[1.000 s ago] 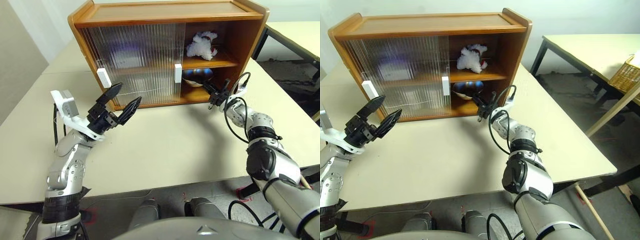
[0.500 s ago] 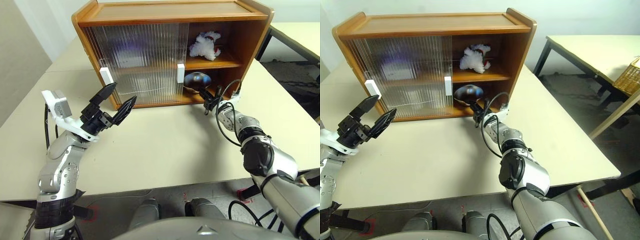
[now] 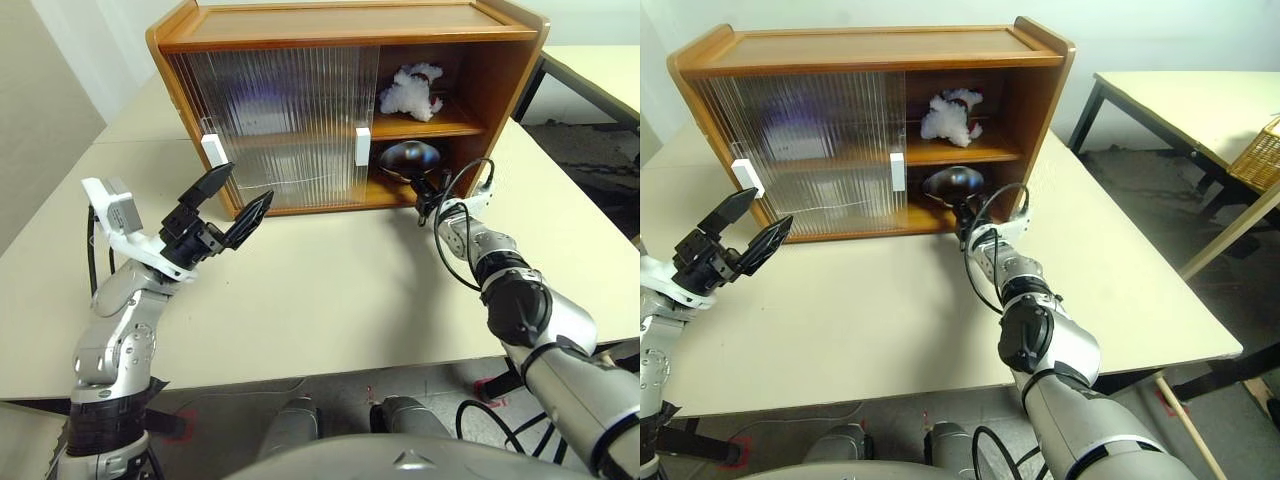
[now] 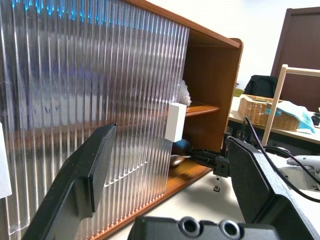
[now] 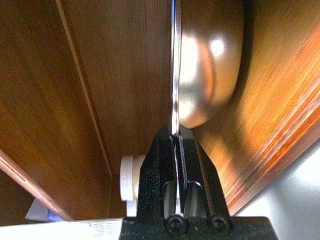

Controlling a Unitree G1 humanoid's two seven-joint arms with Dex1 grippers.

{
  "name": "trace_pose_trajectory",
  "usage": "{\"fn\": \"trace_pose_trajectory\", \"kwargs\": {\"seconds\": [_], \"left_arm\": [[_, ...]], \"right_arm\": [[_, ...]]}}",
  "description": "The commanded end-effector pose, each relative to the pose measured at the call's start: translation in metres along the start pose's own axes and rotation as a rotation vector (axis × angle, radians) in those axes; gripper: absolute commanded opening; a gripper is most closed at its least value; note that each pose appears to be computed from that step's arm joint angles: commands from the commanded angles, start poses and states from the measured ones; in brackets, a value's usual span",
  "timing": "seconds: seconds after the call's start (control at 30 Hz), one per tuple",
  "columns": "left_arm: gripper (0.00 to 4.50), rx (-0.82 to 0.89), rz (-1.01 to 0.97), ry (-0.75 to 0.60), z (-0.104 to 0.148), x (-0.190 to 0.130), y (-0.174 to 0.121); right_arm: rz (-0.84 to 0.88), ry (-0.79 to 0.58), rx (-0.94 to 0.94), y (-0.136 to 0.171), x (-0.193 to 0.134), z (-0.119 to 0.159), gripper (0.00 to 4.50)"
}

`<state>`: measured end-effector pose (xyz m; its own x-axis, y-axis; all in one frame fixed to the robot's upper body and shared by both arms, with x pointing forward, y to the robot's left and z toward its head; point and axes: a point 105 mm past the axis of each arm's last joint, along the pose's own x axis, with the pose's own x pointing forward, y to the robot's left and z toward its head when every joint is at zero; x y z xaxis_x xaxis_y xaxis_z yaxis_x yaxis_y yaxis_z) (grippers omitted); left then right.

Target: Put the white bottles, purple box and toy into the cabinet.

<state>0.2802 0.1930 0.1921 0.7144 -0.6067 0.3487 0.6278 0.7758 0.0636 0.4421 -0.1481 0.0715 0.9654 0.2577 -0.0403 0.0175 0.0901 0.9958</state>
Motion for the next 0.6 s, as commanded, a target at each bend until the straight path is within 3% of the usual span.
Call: {"fn": "trace_pose_trajectory", "kwargs": {"seconds": [0.03,0.2,0.33,0.37,0.6], "left_arm": [[4.5,0.005,-0.019,0.001,0.002,0.003,-0.003],[4.5,-0.006,-0.023,-0.005,-0.001,0.006,-0.004],[4.5,-0.024,-0.033,-0.016,-0.005,0.01,-0.006],[4.5,-0.028,-0.035,-0.018,-0.006,0.011,-0.006],[4.5,-0.056,-0.061,-0.03,-0.015,0.02,-0.007]], "right_arm": [[-0.008,0.005,-0.019,0.002,0.002,0.0,1.02],[0.014,0.019,-0.018,0.007,-0.001,0.006,2.8],[0.048,0.115,-0.046,0.011,-0.007,0.005,4.3],[0.055,0.15,-0.065,0.012,-0.009,0.003,4.49],[0.144,0.386,-0.197,0.019,-0.036,-0.012,4.49]]}}
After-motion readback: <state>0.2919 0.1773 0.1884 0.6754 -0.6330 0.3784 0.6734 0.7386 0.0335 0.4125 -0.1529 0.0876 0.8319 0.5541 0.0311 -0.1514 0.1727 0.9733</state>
